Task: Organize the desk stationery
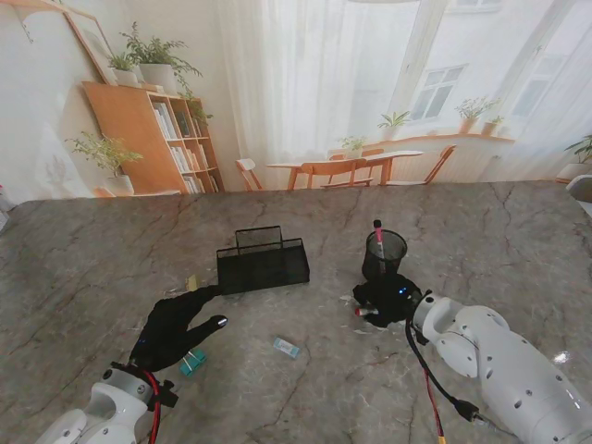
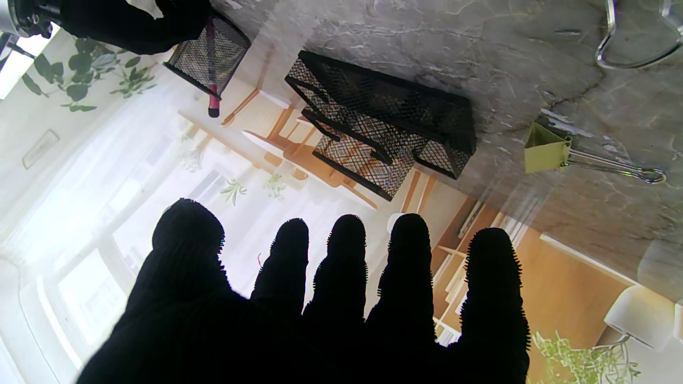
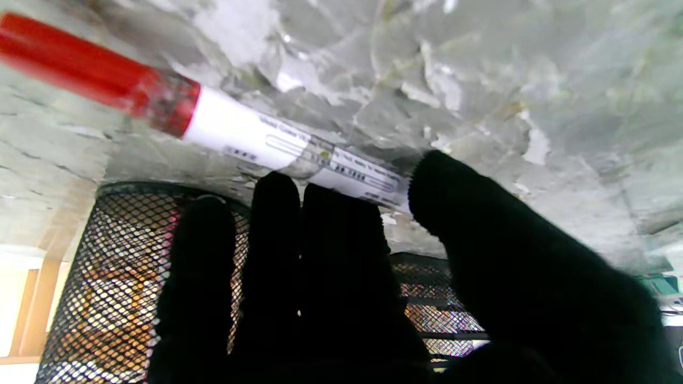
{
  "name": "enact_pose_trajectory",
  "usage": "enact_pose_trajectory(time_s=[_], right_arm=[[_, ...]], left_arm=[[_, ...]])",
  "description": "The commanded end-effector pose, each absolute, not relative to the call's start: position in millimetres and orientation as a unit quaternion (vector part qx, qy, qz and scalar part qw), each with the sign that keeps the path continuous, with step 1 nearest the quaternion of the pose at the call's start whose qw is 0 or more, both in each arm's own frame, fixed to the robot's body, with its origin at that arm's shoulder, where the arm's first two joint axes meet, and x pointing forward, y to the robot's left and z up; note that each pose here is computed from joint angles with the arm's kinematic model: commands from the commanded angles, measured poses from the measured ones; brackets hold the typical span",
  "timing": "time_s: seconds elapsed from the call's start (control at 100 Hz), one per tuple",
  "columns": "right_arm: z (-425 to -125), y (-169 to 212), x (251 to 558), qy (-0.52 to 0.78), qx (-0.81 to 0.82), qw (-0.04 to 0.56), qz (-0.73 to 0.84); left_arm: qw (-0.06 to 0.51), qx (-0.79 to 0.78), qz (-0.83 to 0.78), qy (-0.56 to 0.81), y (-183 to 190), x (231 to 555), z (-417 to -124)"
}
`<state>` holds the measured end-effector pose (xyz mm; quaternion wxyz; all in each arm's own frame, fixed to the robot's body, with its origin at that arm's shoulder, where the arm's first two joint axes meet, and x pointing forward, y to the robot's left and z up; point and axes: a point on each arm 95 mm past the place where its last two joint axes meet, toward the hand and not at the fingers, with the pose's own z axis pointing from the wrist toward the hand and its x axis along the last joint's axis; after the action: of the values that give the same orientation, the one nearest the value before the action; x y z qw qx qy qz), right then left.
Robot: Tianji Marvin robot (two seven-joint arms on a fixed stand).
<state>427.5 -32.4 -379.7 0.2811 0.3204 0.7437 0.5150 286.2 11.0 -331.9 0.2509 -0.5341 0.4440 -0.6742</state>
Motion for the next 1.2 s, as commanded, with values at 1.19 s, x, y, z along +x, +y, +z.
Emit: enact_pose_trajectory(time_s=[1.19], right_arm=[[-432.4,-48.8,406.0,0.743,0.363,0.229,0.514]], left_arm=[[0.248,-0.540,-0.673,0.440,8.5,284.2,-332.3]])
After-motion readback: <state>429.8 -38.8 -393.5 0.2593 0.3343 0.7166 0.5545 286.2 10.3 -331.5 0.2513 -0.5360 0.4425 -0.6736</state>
